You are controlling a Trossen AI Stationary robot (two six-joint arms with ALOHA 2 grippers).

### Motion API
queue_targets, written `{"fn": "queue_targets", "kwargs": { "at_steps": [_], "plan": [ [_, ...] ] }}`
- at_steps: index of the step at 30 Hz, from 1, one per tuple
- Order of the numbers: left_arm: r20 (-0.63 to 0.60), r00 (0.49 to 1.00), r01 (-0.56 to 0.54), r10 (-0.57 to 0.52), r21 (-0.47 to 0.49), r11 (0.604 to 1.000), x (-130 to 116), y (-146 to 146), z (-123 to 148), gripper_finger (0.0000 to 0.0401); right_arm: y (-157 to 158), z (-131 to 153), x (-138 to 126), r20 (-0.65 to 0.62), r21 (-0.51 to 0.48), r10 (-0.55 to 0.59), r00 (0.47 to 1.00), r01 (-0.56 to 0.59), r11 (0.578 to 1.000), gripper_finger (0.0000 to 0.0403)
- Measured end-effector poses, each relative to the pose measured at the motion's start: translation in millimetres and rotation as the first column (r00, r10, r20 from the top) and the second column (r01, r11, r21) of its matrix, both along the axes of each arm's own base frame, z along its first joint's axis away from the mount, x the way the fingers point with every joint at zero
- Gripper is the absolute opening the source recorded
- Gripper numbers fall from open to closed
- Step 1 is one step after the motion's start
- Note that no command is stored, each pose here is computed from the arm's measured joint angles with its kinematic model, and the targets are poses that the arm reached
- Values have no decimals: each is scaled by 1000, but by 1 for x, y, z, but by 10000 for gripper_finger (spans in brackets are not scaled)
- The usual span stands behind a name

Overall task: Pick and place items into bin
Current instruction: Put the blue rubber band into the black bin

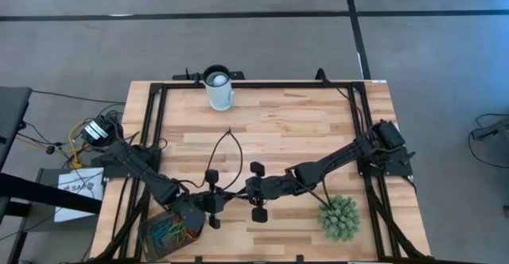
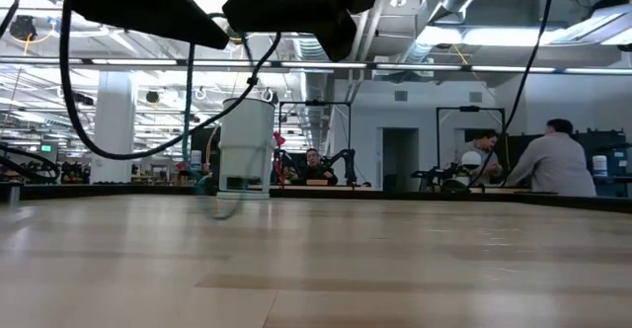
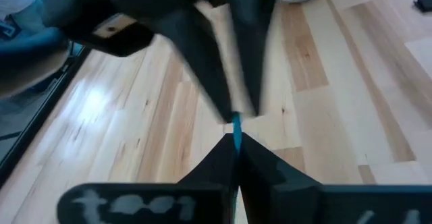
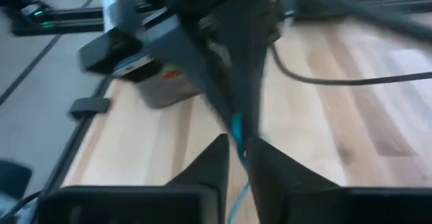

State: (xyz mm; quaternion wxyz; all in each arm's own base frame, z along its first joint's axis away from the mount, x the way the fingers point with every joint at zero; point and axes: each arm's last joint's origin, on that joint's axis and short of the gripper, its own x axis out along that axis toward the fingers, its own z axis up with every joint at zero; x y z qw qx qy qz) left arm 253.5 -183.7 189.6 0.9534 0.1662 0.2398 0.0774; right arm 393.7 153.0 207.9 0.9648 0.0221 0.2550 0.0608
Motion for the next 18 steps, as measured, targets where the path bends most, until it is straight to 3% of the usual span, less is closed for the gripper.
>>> {"fn": "queue_targets", "kwargs": {
  "at_steps": [4, 9, 15, 18],
  "plan": [
    [23, 1000, -18, 19, -34, 999, -5, -6, 0, 0, 8, -1, -4, -31, 52, 62, 998, -60, 997, 83],
    [7, 998, 61, -61, -68, 996, -17, -33, 18, 0, 21, -7, -14, -104, 53, 83, 991, -78, 996, 110],
    [-136, 984, 115, -114, 5, 993, -59, -69, 72, 0, 34, -16, -27, -213, 38, 100, 972, -94, 995, 114],
    [-265, 962, 27, -59, -123, 992, -83, -72, 99, 0, 38, -18, -32, -251, 56, 88, 964, -76, 995, 112]
  ]
}}
